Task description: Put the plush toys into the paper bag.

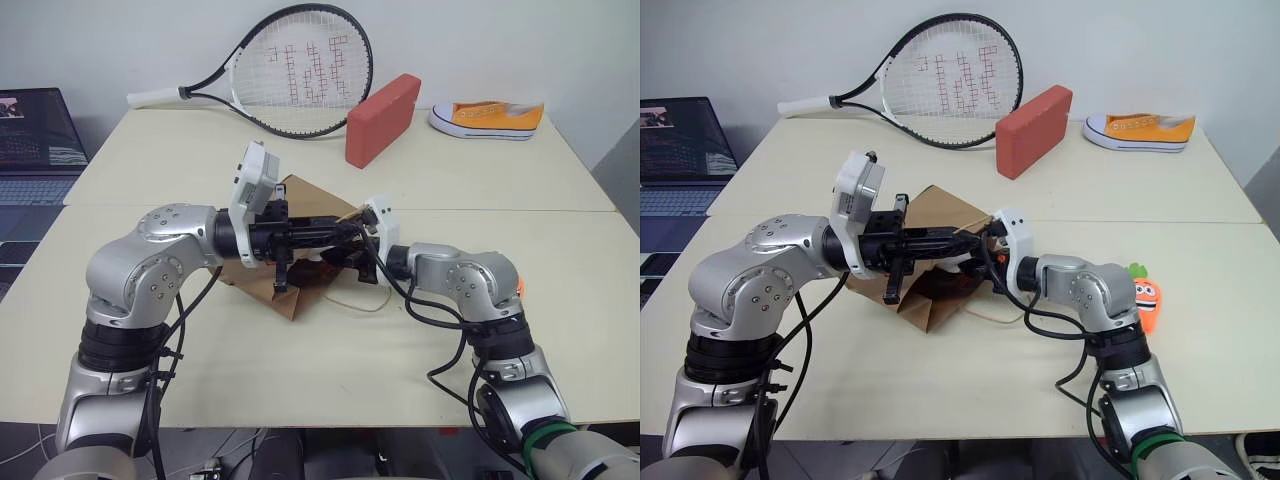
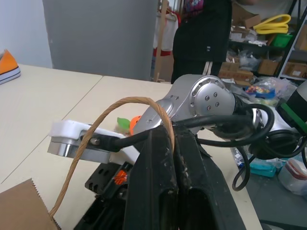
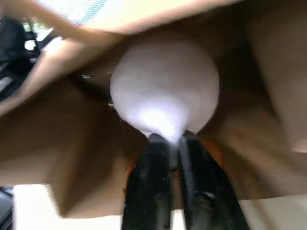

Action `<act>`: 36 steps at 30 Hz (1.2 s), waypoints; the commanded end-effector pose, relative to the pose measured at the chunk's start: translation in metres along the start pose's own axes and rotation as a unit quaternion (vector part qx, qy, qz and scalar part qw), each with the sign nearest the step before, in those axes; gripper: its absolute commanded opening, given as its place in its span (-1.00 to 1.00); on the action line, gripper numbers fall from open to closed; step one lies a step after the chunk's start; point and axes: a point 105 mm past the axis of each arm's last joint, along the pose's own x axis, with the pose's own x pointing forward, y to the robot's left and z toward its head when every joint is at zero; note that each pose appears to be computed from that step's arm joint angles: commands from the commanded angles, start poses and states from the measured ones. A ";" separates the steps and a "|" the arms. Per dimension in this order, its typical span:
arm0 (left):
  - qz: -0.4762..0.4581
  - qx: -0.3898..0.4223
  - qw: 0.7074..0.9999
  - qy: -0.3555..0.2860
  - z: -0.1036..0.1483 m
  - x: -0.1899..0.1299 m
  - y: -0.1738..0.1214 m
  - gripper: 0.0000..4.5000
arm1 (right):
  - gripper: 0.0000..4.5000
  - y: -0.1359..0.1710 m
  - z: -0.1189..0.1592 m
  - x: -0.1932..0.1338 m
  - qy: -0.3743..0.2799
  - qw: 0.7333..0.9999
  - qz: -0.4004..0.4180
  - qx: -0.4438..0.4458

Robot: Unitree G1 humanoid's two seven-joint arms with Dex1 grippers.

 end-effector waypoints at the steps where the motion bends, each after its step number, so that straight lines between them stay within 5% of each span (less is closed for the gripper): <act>1: -0.017 0.016 1.000 -0.001 0.006 0.000 -0.009 -1.00 | -0.21 0.003 0.018 -0.002 -0.047 0.999 -0.006 -0.012; 9: 0.026 0.022 0.999 -0.005 0.009 -0.010 0.008 -1.00 | 0.99 0.011 0.016 -0.014 -0.052 0.996 -0.011 -0.068; 20: 0.054 0.029 0.998 -0.013 0.008 -0.008 0.019 -1.00 | 0.99 0.019 0.017 -0.088 -0.007 0.980 0.020 -0.196; 26: 0.055 0.028 0.998 -0.017 0.007 -0.009 0.019 -1.00 | 0.99 -0.012 0.018 -0.167 0.010 0.962 -0.071 -0.265; 36: 0.049 0.028 0.998 -0.020 0.000 -0.002 0.017 -1.00 | 0.99 -0.081 -0.022 -0.247 0.014 0.958 -0.258 -0.127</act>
